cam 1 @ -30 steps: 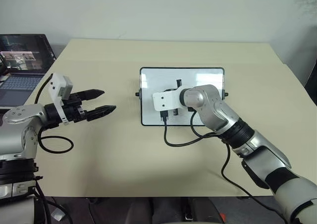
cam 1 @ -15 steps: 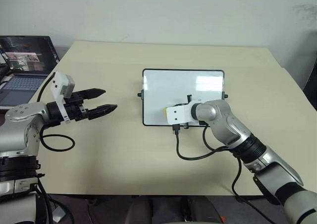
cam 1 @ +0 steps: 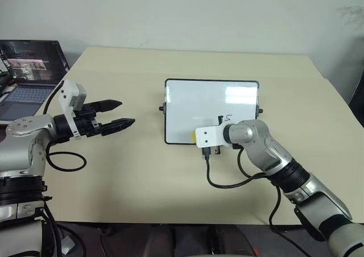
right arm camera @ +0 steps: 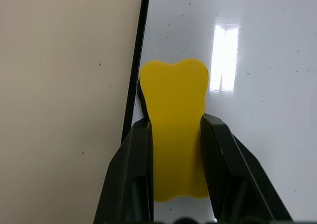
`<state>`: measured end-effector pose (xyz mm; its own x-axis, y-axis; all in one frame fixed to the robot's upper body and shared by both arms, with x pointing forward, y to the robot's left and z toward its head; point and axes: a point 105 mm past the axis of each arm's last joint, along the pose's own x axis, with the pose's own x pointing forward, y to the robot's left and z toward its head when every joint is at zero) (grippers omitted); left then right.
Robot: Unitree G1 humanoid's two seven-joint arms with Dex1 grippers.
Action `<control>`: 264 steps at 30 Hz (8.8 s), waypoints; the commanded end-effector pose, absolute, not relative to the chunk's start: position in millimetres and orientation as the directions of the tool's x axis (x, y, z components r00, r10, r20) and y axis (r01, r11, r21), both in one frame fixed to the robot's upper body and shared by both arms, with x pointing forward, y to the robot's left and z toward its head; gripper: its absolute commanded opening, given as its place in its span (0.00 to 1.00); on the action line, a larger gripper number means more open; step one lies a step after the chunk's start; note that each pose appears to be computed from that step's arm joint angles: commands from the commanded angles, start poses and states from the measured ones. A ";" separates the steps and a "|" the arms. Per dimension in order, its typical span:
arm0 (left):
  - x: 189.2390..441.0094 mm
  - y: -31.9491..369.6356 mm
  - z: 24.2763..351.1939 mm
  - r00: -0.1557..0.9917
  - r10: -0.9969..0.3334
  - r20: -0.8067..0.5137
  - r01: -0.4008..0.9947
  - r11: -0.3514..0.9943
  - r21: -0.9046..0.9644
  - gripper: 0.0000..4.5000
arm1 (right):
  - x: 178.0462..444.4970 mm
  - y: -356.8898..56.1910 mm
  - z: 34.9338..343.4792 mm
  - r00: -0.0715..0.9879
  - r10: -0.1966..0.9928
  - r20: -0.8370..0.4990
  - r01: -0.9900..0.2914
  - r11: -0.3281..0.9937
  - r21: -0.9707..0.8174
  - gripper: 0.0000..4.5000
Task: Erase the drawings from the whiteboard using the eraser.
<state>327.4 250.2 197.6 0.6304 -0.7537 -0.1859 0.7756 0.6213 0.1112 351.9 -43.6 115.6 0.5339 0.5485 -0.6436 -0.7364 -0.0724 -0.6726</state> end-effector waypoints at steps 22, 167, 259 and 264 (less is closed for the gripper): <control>322.7 237.3 220.8 0.551 -0.821 -0.152 0.834 0.532 0.149 1.00 | 346.5 -192.0 249.6 0.892 0.352 -0.285 -0.440 0.526 -0.728 0.22; 321.6 215.0 213.7 0.471 -0.865 -0.173 0.882 0.457 0.118 1.00 | 289.7 -202.3 137.4 0.848 0.260 -0.462 -0.407 0.878 -0.253 0.22; 330.4 279.8 238.8 0.910 -0.355 0.217 0.315 0.928 0.197 1.00 | 316.4 -241.1 176.6 0.935 0.211 -0.285 -0.253 0.960 -0.118 0.99; 320.0 264.5 201.3 0.939 -0.279 0.202 0.254 0.957 0.141 1.00 | 305.1 -238.1 142.2 0.952 0.196 -0.236 -0.205 0.979 -0.012 0.99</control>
